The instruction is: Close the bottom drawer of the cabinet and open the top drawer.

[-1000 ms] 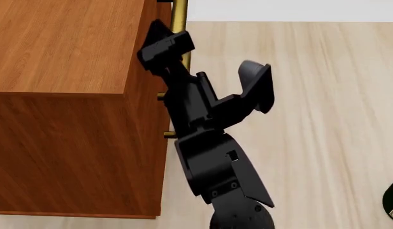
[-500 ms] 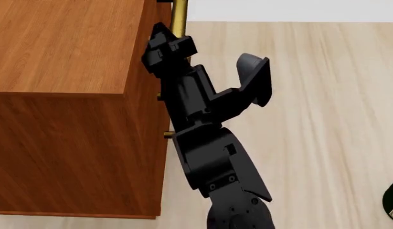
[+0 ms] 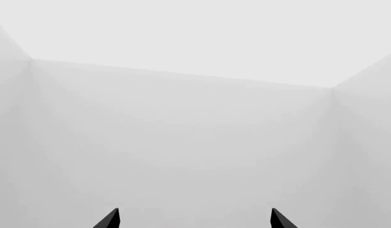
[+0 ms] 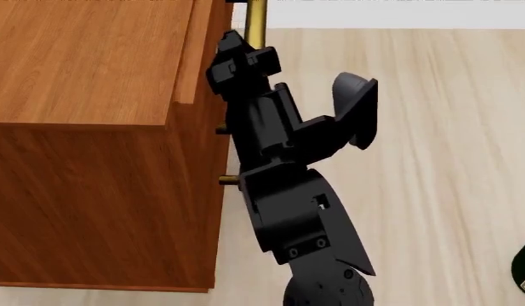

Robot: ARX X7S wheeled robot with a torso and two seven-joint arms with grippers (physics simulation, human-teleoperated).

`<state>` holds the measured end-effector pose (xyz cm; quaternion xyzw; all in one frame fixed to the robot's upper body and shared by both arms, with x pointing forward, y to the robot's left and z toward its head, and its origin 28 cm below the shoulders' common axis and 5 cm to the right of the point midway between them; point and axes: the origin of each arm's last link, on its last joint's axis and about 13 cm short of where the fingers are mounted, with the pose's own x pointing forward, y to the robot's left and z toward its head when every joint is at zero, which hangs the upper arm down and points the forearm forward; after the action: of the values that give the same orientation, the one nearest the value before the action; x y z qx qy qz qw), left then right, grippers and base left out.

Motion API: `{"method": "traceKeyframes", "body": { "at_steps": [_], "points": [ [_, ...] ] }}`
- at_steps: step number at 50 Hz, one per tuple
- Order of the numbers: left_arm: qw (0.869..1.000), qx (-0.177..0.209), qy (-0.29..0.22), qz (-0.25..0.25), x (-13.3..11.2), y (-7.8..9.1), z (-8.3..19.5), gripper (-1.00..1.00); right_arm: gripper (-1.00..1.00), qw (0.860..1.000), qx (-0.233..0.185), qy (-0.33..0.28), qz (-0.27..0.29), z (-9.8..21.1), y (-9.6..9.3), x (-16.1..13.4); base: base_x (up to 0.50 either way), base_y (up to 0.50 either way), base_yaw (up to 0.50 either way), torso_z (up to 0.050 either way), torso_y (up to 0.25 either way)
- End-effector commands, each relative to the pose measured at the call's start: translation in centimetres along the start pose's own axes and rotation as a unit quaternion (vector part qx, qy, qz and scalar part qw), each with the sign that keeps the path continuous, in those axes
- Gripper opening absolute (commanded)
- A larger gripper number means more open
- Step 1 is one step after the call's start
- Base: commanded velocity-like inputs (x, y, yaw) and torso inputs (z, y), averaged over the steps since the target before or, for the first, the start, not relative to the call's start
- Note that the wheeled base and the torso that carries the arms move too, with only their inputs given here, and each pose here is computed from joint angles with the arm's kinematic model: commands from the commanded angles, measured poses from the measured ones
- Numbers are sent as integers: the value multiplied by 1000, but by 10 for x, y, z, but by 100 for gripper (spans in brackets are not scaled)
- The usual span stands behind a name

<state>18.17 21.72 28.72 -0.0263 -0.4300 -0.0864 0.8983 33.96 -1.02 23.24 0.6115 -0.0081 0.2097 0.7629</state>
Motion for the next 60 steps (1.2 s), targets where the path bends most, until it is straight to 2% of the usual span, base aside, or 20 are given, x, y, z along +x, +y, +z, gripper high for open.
{"method": "traceKeyframes", "body": {
  "at_steps": [1, 10, 60],
  "points": [
    [1000, -1, -1, 1, 0, 0, 1, 100, -100, 999, -2, 3, 43, -4, 18, -7, -13, 0, -4, 0, 0],
    [1000, -2, -3, 0, 0, 0, 2, 100, -100, 999, -5, -13, 49, 3, 25, -11, -12, 0, -4, 0, 6],
    [1000, -5, -8, -9, 4, -5, 6, 100, -100, 991, 7, -113, 66, 45, 38, -37, -11, 0, -5, 0, 6]
  ]
}}
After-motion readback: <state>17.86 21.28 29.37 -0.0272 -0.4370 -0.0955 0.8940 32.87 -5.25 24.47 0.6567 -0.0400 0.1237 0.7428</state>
